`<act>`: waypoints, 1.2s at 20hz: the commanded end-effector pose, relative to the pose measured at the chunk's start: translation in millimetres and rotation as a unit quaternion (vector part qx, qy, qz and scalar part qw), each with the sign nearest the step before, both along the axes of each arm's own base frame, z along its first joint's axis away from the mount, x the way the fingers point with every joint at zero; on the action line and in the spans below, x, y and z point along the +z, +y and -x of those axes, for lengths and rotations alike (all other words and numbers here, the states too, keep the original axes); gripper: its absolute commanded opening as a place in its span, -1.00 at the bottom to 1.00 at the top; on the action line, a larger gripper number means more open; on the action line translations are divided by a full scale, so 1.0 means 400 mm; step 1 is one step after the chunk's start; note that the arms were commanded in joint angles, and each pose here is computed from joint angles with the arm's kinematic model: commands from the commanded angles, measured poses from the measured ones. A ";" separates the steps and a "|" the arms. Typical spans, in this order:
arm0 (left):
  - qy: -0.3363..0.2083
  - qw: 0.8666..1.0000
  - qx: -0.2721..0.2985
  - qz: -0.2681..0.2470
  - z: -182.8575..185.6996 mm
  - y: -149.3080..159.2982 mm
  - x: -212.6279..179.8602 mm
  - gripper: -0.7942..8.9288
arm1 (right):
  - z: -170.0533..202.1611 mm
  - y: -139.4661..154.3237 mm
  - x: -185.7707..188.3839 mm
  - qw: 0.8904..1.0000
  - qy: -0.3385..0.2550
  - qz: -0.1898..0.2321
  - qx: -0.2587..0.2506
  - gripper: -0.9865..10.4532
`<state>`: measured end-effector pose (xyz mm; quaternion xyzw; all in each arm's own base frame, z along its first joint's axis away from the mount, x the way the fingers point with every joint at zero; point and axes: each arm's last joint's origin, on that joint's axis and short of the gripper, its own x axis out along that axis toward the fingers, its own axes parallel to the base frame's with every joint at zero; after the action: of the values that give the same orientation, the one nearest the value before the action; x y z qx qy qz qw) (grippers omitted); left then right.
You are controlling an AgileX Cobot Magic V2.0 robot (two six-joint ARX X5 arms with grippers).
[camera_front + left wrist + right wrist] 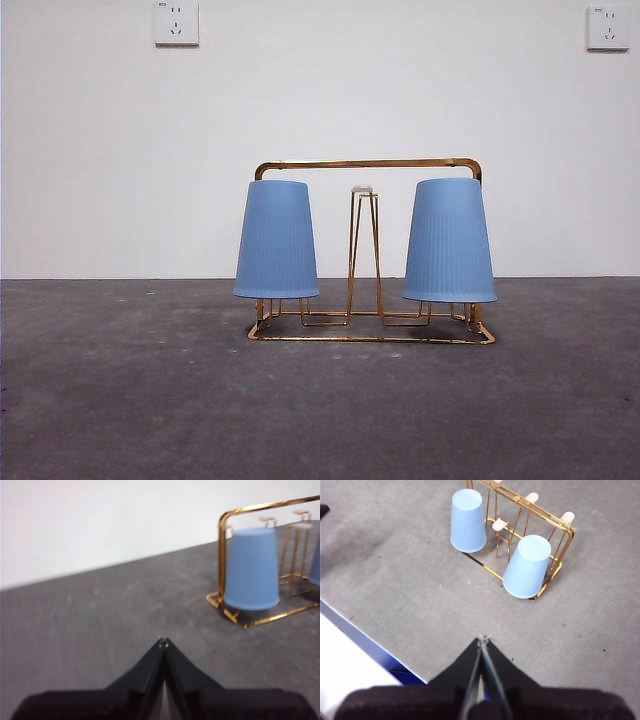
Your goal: Pick up cup 1,put cup 1 in the cup rack,pick up cup 2,put cup 2 in the cup rack
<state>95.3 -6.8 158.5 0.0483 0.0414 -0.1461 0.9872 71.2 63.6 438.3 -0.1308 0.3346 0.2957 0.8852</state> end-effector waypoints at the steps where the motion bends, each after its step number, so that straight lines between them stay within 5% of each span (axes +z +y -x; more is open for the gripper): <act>1: 0.040 0.997 0.033 0.051 -0.001 0.008 -0.019 -0.84 | 0.002 -0.001 -0.007 1.000 0.013 0.007 -0.003 -0.83; 5: 0.047 0.985 0.128 0.102 -0.002 0.024 -0.020 -0.84 | 0.002 -0.001 -0.007 1.000 0.013 0.007 -0.003 -0.83; 22: 0.054 0.985 0.125 0.104 -0.004 0.023 -0.022 -0.84 | 0.003 -0.002 -0.007 1.000 0.010 0.008 -0.003 -0.83; 24: 0.054 0.985 0.125 0.104 -0.004 0.023 -0.022 -0.84 | 0.004 -0.022 -0.002 0.998 -0.028 0.040 -0.028 -0.83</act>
<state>96.2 2.3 152.7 -0.0656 0.0823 -0.0285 0.9940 71.7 57.5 439.3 -0.1472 0.3226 0.2566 0.8991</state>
